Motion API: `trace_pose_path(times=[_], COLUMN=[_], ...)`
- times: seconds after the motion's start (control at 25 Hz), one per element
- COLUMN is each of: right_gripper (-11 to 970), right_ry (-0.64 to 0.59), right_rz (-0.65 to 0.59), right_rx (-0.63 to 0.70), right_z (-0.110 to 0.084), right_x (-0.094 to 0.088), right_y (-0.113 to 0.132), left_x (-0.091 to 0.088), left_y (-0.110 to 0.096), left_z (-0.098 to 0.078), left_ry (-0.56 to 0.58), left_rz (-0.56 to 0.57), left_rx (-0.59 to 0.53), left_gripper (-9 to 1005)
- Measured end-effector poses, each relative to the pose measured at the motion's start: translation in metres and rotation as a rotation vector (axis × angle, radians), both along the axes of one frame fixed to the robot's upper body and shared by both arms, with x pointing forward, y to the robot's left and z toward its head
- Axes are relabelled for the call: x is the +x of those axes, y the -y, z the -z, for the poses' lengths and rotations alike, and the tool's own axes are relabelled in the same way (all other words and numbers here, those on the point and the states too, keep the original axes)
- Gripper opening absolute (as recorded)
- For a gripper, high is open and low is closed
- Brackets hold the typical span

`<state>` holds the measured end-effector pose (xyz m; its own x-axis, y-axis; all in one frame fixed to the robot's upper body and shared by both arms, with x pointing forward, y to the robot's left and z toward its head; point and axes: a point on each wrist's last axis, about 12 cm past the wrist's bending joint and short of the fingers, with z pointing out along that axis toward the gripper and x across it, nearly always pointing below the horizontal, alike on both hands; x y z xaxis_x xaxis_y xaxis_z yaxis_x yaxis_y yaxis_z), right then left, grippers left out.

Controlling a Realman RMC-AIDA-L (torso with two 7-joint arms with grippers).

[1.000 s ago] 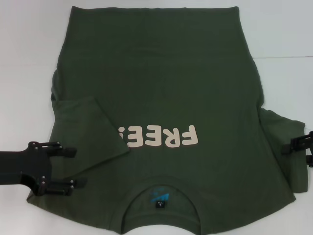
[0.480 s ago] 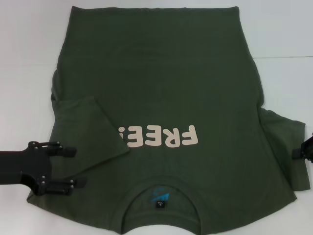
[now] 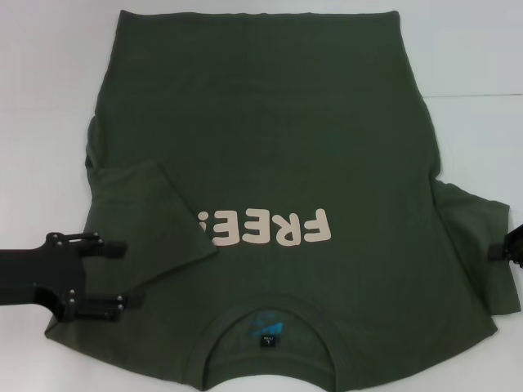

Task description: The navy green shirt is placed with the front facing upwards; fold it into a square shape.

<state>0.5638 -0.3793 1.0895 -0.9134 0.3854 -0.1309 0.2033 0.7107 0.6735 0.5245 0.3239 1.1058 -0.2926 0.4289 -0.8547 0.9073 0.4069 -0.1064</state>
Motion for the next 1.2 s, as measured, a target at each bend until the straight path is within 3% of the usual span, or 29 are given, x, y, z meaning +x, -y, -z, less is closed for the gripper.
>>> trace_pose_path(times=[0.76,1.2], right_gripper=[36,56], right_ry=[0.206,0.153], right_rz=[0.206,0.117], right_rx=[0.139,0.114], right_z=[-0.002,-0.016], right_x=[-0.024,-0.017], right_y=[0.041,0.04], left_x=[-0.006,-0.006], left_y=[-0.007,-0.008], left_z=[-0.003,-0.004], left_ry=[0.043,0.052], left_rz=[-0.078,-0.091], left_rx=[-0.099,-0.11], left_gripper=[847,848])
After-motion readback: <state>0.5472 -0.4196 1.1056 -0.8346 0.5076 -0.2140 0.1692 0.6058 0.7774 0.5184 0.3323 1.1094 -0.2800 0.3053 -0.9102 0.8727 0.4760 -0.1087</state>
